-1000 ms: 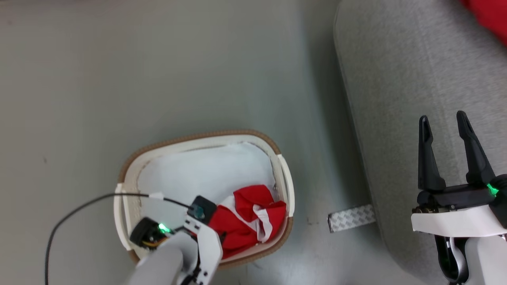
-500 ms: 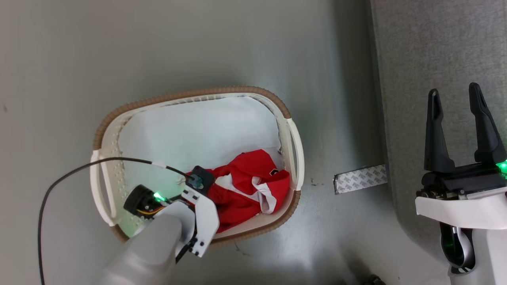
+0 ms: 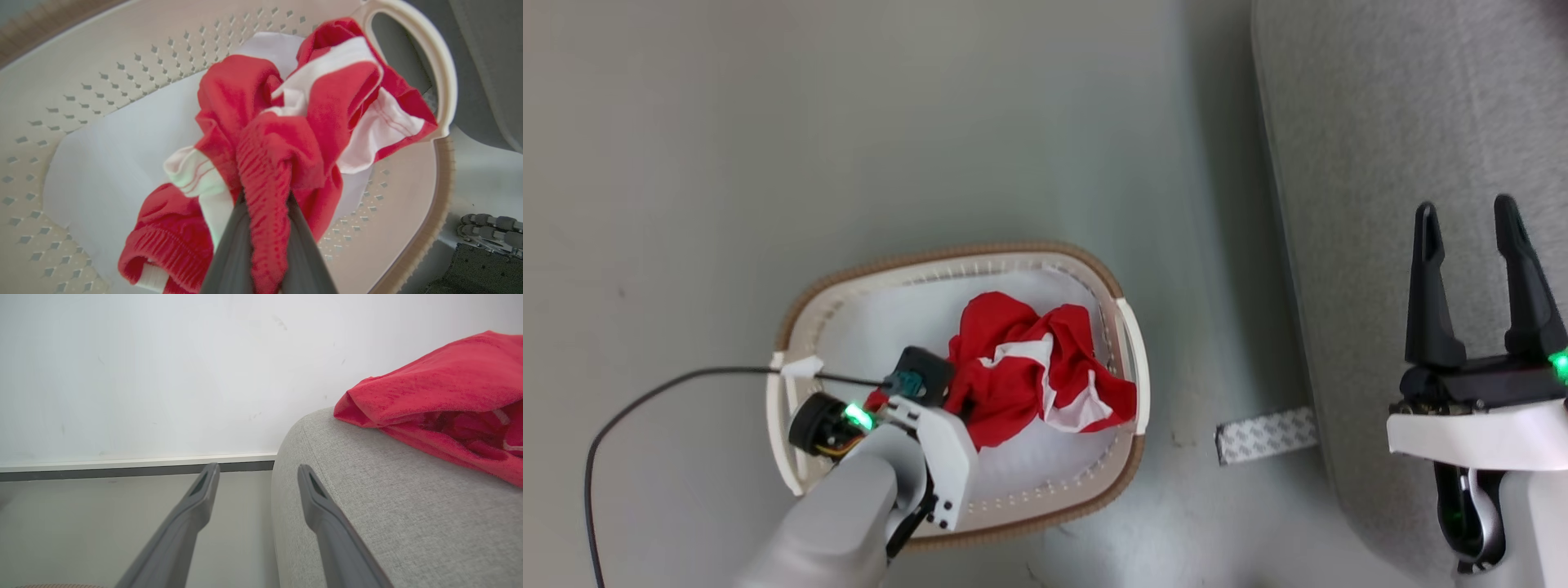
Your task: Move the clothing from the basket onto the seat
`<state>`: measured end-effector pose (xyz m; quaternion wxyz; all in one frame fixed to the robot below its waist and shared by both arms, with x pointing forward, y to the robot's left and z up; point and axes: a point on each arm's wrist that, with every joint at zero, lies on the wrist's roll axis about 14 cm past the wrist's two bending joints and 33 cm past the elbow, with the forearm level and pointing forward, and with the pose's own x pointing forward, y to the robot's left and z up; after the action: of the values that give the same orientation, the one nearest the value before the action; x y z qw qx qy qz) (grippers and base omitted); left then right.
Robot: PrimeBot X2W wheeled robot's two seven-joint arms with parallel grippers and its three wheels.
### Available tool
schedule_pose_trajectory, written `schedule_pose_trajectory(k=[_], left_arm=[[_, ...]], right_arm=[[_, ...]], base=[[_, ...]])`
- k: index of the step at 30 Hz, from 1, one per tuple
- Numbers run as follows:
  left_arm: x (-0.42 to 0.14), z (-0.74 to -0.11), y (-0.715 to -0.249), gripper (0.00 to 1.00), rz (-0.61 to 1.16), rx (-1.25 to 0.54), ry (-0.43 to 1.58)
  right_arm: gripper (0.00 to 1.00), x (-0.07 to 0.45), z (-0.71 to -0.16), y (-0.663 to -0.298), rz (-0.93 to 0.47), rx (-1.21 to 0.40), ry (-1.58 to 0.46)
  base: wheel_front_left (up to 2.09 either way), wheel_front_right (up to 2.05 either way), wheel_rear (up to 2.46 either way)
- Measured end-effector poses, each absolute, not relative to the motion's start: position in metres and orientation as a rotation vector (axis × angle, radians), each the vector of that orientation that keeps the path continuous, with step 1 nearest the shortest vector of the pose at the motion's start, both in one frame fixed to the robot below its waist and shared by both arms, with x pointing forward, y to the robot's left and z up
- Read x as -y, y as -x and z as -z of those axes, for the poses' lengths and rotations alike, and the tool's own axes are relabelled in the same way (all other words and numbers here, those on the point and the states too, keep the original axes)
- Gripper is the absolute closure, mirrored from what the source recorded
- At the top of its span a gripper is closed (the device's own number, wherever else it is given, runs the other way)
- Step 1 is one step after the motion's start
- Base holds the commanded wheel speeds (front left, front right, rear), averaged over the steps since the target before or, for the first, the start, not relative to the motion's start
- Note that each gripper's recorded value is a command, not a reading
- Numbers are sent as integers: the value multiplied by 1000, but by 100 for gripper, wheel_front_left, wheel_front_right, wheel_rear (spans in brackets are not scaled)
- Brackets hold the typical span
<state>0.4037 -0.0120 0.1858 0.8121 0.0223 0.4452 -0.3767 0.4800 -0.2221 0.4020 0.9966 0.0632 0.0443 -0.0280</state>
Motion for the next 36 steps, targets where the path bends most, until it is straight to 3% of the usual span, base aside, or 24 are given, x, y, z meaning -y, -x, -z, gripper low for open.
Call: schedule_pose_trajectory(k=[20,36], left_arm=[[-25,-394,-443,100,536,-380,45],[-84,-540,-433,100,353,-11,29]], right_arm=[[0,209,-489,-404,33,46,-136],[0,192,-522,-362,-19,134,-150]], base=[[0,0,0],[0,0,0]])
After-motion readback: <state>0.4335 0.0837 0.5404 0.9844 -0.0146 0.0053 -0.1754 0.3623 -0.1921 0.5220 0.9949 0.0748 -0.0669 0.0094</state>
